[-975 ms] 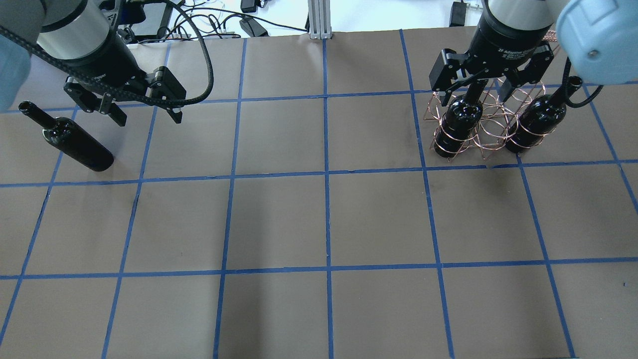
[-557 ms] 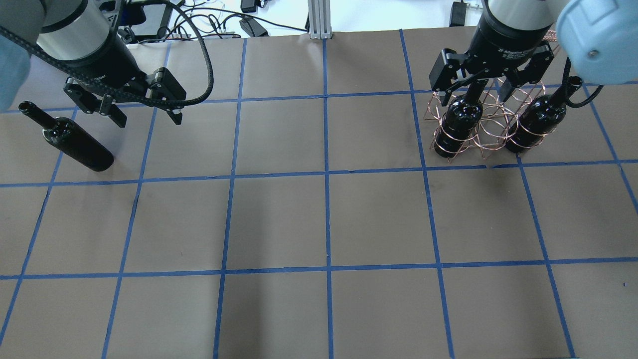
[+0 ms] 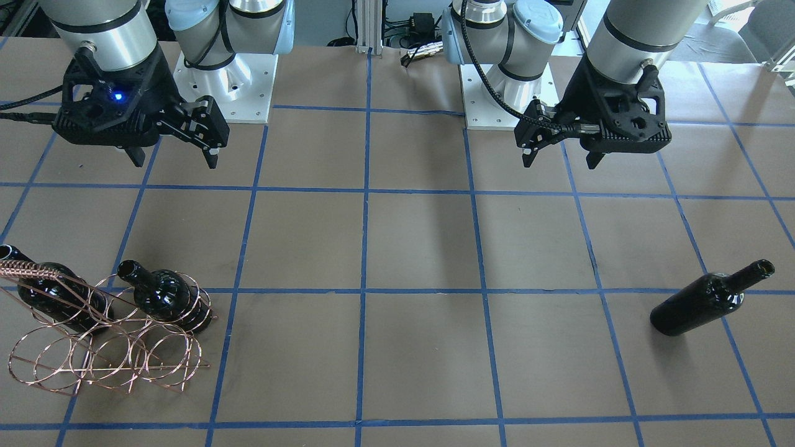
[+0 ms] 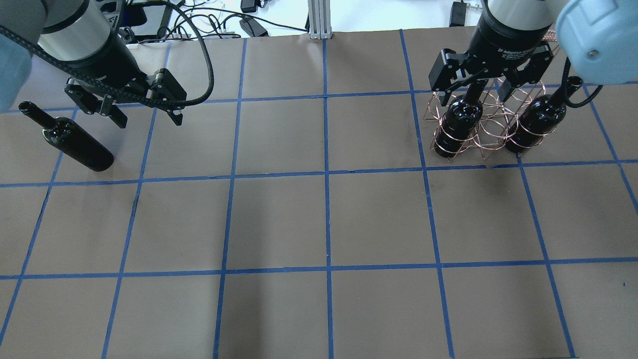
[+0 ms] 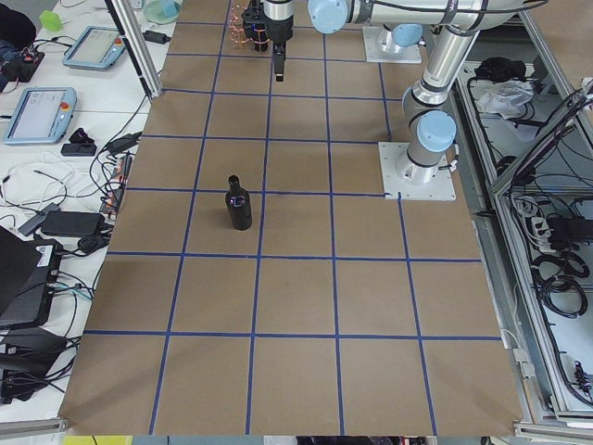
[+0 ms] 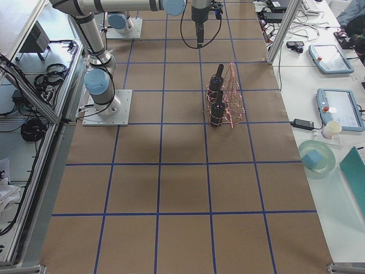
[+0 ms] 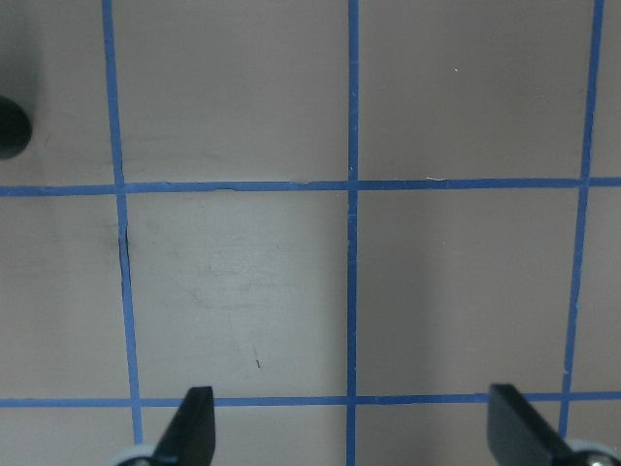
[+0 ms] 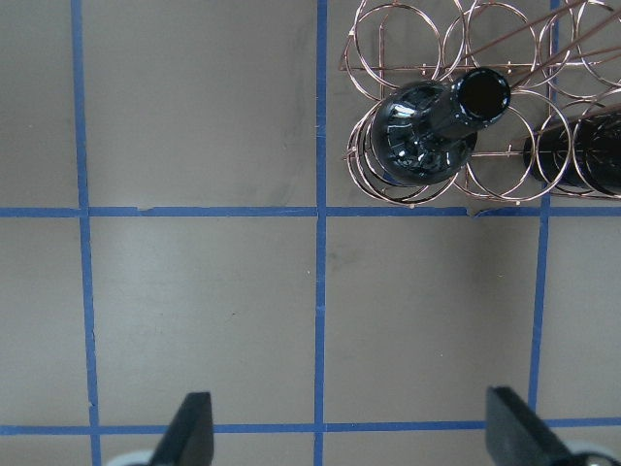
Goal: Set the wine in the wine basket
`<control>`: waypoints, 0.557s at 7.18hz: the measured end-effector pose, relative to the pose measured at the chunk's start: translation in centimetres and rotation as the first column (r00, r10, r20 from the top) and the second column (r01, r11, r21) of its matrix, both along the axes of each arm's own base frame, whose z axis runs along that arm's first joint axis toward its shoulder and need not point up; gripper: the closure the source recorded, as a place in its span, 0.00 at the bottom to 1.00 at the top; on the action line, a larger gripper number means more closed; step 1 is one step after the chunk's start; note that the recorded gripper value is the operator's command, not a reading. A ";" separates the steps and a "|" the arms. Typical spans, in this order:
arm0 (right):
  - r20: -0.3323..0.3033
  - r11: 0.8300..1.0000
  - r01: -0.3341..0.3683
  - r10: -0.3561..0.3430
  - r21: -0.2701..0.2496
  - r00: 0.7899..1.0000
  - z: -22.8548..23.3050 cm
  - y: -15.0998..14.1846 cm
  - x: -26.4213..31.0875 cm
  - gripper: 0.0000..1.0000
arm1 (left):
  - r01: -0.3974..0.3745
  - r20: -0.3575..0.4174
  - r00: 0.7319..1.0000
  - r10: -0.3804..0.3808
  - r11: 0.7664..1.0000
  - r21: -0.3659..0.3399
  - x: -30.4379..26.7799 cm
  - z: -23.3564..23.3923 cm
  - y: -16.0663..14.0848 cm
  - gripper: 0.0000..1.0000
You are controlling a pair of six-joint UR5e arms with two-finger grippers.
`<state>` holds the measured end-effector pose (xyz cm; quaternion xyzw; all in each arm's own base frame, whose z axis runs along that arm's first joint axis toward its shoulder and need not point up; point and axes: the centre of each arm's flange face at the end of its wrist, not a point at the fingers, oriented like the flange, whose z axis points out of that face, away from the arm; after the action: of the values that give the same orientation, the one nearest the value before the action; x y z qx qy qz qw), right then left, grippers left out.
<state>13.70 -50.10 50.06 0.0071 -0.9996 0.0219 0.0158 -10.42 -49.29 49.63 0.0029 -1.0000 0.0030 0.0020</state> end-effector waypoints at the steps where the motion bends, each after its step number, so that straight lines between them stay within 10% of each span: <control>1: 0.000 1.000 0.000 0.000 0.000 1.000 0.0 0.0 0.0 0.01 | -0.002 0.000 1.000 0.002 1.000 -0.002 0.2 0.0 -0.1 0.00; 4: 0.000 1.000 0.001 -0.001 -0.001 1.000 0.0 0.0 0.0 0.01 | -0.009 0.008 1.000 0.009 1.000 -0.007 0.7 0.1 -0.2 0.00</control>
<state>13.66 -50.12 50.07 0.0066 -0.9996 0.0224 0.0160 -9.73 -49.46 49.72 0.0073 -1.0000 0.0064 -0.0019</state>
